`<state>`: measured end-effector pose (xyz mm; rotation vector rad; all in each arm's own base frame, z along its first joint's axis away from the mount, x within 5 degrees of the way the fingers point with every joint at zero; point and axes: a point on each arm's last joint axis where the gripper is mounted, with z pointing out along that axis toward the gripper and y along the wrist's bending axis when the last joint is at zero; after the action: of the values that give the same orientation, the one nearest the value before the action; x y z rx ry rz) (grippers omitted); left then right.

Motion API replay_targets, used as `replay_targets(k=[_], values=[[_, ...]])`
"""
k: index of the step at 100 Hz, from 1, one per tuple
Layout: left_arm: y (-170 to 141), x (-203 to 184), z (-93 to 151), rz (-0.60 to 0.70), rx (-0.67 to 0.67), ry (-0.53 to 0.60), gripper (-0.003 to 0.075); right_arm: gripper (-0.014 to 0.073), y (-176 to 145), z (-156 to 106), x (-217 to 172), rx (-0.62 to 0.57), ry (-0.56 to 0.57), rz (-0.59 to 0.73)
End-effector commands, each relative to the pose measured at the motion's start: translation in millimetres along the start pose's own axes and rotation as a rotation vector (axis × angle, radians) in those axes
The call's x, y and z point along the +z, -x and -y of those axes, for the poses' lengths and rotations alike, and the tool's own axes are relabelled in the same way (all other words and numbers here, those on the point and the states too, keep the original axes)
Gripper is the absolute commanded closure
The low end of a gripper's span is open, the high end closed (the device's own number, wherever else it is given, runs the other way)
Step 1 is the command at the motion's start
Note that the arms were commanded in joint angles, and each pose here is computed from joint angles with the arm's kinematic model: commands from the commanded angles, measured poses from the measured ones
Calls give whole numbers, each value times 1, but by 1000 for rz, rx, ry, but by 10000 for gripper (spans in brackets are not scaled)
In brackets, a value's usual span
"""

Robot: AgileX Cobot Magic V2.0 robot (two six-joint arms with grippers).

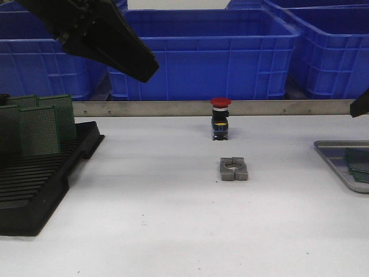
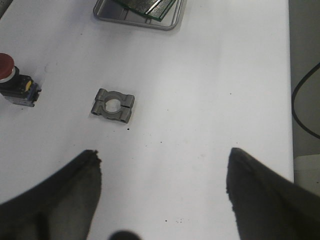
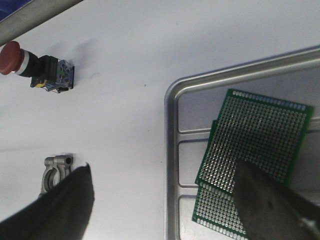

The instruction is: Place circuit board on tray

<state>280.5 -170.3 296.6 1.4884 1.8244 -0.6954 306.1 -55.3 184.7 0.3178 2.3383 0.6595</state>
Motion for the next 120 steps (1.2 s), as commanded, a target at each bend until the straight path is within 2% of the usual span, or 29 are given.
replay_targets(k=[1, 9, 16, 28, 44, 65, 76, 90, 108, 120], values=[[19, -14, 4, 82, 3, 32, 463, 195, 9, -11, -11, -31, 55, 41], [17, -17, 1, 81, -13, 41, 743, 454, 8, -16, -13, -57, 97, 31], [14, -21, -4, 82, -50, 56, 741, 666, 8, -22, -15, -135, 138, 28], [5, -30, -12, 81, -136, 72, 741, 654, 9, -34, -20, -220, 189, 49], [-6, -50, -23, 86, -254, 111, 741, 654, 10, -55, -28, -309, 178, 91], [-3, -86, -19, 138, -282, 234, 741, 654, 2, -89, -48, -417, 138, 169], [-1, -103, -6, 188, -294, 368, 741, 654, -13, -108, -65, -473, 132, 216], [-5, -124, 15, 265, -325, 565, 741, 654, -34, -121, -90, -529, 36, 328], [-18, -146, 47, 377, -335, 782, 741, 654, -60, -121, -123, -560, -56, 472], [-31, -155, 69, 470, -386, 887, 741, 654, -75, -116, -146, -561, -99, 580]])
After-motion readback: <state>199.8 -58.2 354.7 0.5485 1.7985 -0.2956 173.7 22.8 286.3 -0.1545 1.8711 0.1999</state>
